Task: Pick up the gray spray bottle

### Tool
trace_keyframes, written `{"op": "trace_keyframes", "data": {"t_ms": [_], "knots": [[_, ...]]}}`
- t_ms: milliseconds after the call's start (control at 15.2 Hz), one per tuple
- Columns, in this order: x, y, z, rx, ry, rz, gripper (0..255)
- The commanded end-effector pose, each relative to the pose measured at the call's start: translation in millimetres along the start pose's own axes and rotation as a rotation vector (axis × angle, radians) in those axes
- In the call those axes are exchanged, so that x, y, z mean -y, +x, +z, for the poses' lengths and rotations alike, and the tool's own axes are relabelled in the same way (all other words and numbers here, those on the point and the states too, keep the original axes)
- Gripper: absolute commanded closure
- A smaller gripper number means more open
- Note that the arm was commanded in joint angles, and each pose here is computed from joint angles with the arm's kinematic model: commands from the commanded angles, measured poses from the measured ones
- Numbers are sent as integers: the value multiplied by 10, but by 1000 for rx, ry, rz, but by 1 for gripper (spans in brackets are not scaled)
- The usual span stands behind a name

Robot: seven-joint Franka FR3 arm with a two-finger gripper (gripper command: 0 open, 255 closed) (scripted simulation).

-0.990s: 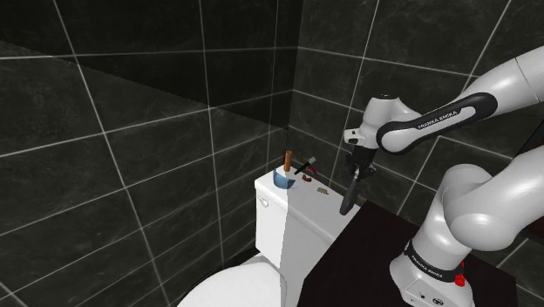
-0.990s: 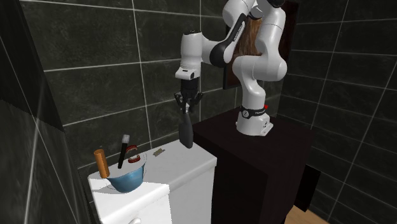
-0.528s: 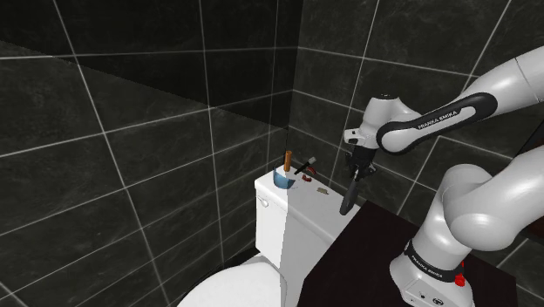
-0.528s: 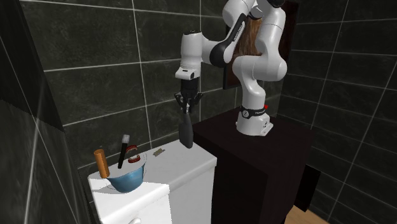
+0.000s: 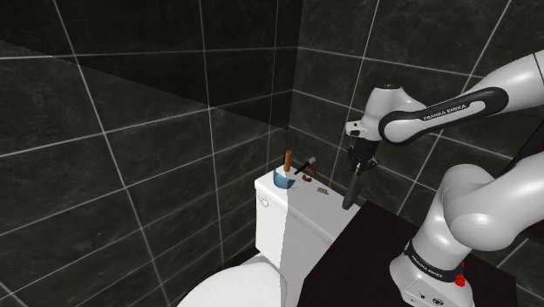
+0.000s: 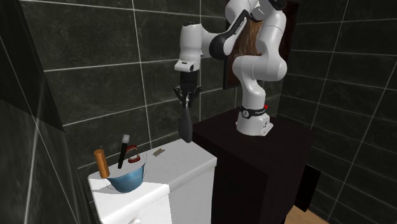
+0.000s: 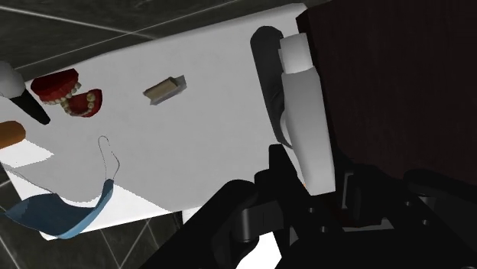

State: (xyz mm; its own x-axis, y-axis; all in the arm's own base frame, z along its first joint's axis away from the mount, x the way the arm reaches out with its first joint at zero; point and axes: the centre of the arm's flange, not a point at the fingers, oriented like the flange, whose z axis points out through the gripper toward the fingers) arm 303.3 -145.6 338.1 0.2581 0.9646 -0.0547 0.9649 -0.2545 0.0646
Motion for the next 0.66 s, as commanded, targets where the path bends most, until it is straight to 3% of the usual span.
{"op": "trace_keyframes", "data": {"t_ms": [0,594], "knots": [[4,-9,-112,0,0,0,255],[-20,-29,-488,0,0,0,255]]}}
